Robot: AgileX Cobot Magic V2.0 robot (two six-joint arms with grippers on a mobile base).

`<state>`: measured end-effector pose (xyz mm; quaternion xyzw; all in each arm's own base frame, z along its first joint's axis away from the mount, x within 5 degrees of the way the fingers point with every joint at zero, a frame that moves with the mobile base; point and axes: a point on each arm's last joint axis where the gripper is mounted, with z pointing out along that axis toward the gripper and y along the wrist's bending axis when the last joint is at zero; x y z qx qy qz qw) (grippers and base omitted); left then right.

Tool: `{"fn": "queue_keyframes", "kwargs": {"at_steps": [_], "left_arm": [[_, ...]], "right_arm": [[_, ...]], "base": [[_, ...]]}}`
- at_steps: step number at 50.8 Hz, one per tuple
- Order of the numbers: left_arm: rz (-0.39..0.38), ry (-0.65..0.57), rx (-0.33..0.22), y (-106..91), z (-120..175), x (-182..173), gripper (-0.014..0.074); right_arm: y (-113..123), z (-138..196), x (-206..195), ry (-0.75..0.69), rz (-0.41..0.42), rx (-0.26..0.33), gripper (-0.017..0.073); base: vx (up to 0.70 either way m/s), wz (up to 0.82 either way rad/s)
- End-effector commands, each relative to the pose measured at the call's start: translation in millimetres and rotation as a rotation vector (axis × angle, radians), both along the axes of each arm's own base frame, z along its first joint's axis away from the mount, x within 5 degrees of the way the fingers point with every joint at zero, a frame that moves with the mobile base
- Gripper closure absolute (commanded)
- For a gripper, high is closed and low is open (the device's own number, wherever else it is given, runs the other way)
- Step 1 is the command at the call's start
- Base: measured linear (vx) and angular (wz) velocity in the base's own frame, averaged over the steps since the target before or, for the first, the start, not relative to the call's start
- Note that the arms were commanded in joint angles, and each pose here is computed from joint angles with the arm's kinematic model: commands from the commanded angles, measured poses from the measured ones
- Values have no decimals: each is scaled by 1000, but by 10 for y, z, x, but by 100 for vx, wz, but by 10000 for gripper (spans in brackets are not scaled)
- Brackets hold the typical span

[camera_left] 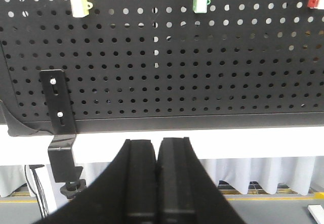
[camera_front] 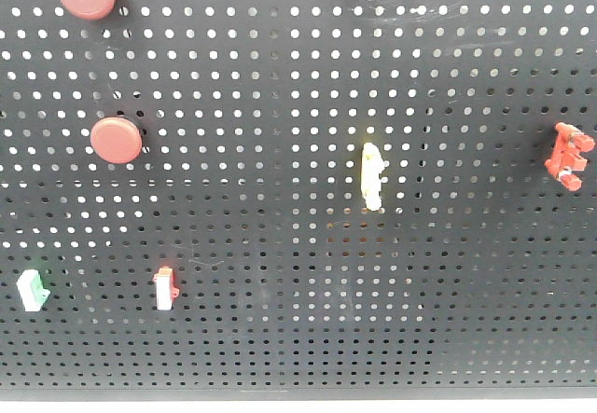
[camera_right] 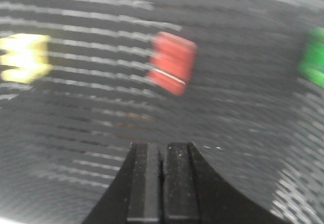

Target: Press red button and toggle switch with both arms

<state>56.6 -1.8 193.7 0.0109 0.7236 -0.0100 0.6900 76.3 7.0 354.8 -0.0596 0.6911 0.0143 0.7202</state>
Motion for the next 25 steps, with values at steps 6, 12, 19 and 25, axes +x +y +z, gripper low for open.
{"fn": "queue_keyframes", "kwargs": {"at_steps": [6,12,19,25], "left_arm": [[4,-44,-15,3,-27,17,592],[4,-44,-15,3,-27,17,592],[4,-45,-15,2,-27,14,592],[4,-43,-15,2,-29,15,592]], "right_arm": [[-80,-591,-261,-164,-124,25,559],[-86,-956,-346,-173,-141,48,559],[-84,-1340,-223,-32,-122,119,559],[-63,-1546,-191,-28,-88,103,559]], "base": [[0,0],[0,0],[0,0],[0,0]]}}
